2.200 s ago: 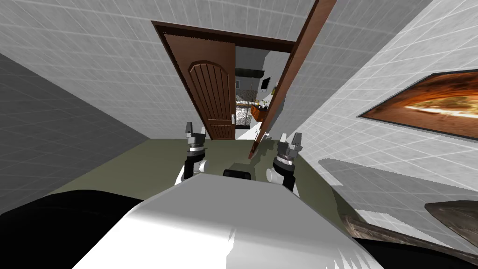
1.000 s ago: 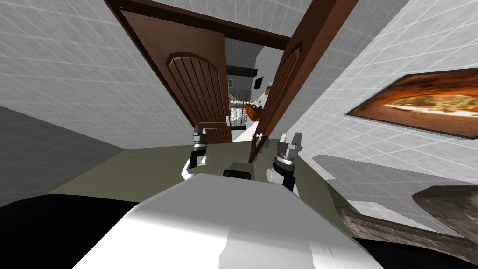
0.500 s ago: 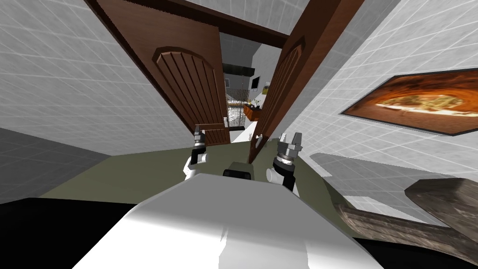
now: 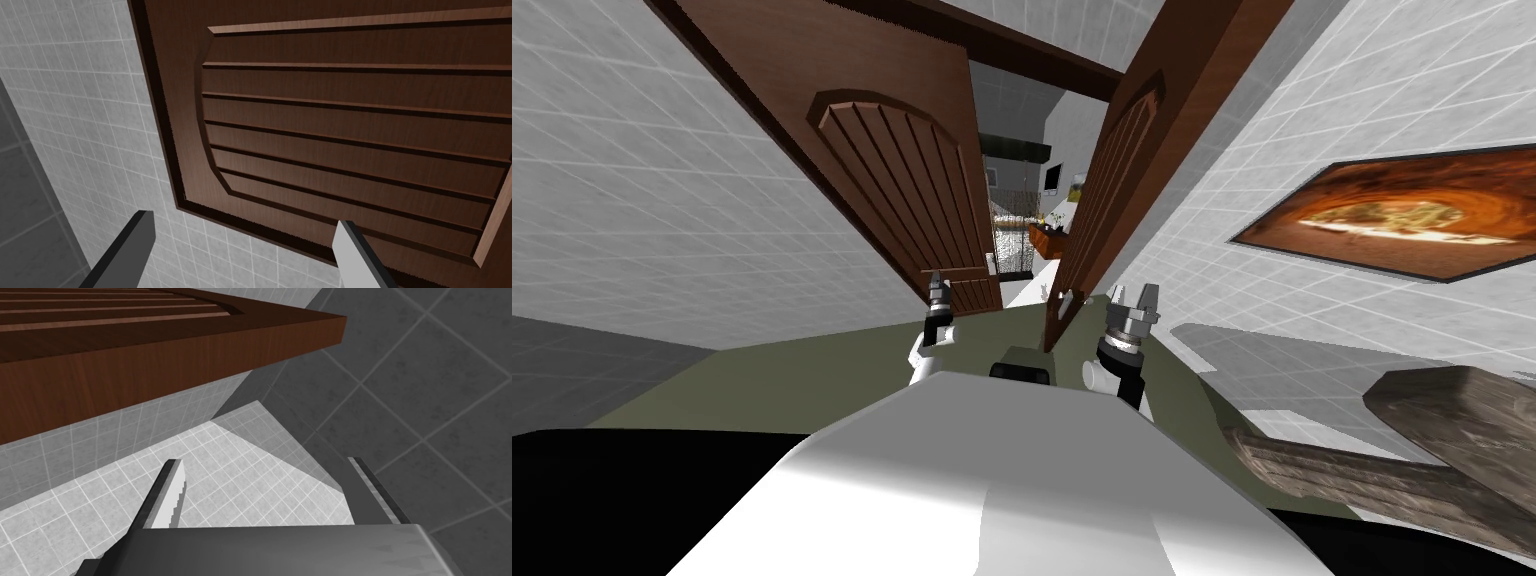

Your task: Pull the door open

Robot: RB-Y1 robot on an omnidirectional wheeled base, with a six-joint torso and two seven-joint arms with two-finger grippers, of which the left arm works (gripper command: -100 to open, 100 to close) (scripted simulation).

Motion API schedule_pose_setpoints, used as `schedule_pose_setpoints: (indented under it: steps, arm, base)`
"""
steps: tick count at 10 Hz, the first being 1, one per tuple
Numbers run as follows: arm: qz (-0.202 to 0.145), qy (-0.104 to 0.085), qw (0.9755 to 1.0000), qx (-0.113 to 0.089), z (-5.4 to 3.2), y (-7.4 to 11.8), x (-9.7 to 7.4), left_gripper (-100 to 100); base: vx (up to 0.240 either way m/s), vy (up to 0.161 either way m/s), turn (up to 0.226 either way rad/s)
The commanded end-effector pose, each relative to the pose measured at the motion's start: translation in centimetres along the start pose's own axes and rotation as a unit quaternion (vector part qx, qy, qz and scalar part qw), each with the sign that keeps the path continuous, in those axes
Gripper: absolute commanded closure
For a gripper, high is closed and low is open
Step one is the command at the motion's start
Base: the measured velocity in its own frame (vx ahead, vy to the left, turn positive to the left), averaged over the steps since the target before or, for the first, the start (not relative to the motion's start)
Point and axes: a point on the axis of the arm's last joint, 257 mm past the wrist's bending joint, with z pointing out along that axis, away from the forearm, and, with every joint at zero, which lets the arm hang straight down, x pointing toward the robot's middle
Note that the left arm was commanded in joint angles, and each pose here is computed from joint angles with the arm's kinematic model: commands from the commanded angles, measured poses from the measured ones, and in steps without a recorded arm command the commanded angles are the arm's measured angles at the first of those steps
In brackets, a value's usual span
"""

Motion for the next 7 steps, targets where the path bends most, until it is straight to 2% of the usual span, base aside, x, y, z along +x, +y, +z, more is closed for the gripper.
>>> schedule_pose_setpoints:
  steps: [1,3,5,7]
  arm:
    - [0.007,-0.009,0.9999,-0.011,0.47,1.4,-0.4,-100]
    - [0.013,-0.020,0.9992,-0.032,0.77,3.6,-1.0,-100]
    - [0.016,-0.025,0.9987,-0.041,0.94,4.5,-1.2,-100]
    - [0.020,-0.036,0.9974,-0.060,1.22,6.3,-1.7,-100]
  base:
    - [0.093,0.047,-0.112]
    - [0.096,0.040,-0.098]
    - [0.080,0.028,-0.069]
    - [0.062,0.029,-0.086]
